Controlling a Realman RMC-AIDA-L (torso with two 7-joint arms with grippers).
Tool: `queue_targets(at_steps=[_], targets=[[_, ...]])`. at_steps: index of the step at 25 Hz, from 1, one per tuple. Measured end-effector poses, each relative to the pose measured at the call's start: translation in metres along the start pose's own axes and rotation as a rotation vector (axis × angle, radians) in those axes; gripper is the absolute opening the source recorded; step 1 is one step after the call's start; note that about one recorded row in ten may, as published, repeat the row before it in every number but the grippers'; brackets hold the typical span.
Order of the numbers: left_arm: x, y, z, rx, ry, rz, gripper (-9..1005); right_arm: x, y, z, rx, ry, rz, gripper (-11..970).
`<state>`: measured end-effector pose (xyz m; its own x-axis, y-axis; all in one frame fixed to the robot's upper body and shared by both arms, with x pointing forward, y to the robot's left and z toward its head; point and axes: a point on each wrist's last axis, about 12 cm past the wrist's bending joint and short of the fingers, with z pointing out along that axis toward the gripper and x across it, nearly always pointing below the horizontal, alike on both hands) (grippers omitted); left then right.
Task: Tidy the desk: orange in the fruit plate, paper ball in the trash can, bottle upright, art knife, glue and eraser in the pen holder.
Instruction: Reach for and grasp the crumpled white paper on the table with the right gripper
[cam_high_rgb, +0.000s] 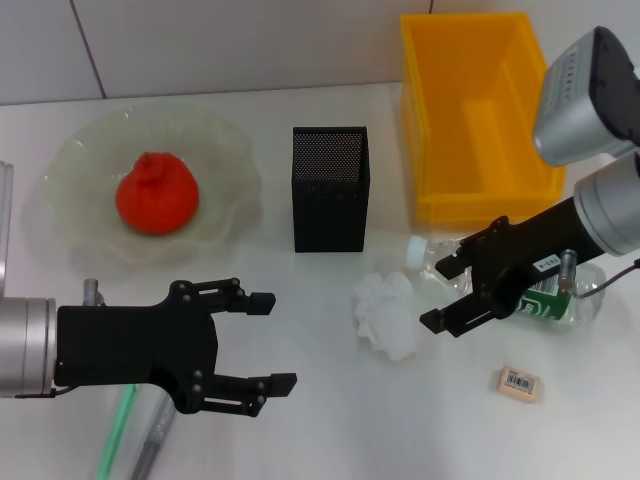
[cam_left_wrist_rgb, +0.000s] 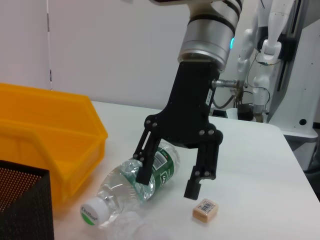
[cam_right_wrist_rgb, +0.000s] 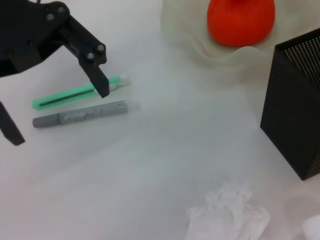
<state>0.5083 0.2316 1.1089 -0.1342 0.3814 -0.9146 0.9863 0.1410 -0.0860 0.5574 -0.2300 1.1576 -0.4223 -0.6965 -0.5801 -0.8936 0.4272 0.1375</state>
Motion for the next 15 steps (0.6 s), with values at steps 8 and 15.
queue_targets(at_steps=[8, 15], targets=[[0.0, 0.0, 0.0, 0.001, 0.0, -0.003, 861, -0.007, 0.0, 0.009, 0.007, -0.007, -0.022, 766], [0.001, 0.0, -0.001, -0.006, 0.001, -0.005, 861, -0.009, -0.002, 0.017, 0.009, -0.002, -0.021, 767]])
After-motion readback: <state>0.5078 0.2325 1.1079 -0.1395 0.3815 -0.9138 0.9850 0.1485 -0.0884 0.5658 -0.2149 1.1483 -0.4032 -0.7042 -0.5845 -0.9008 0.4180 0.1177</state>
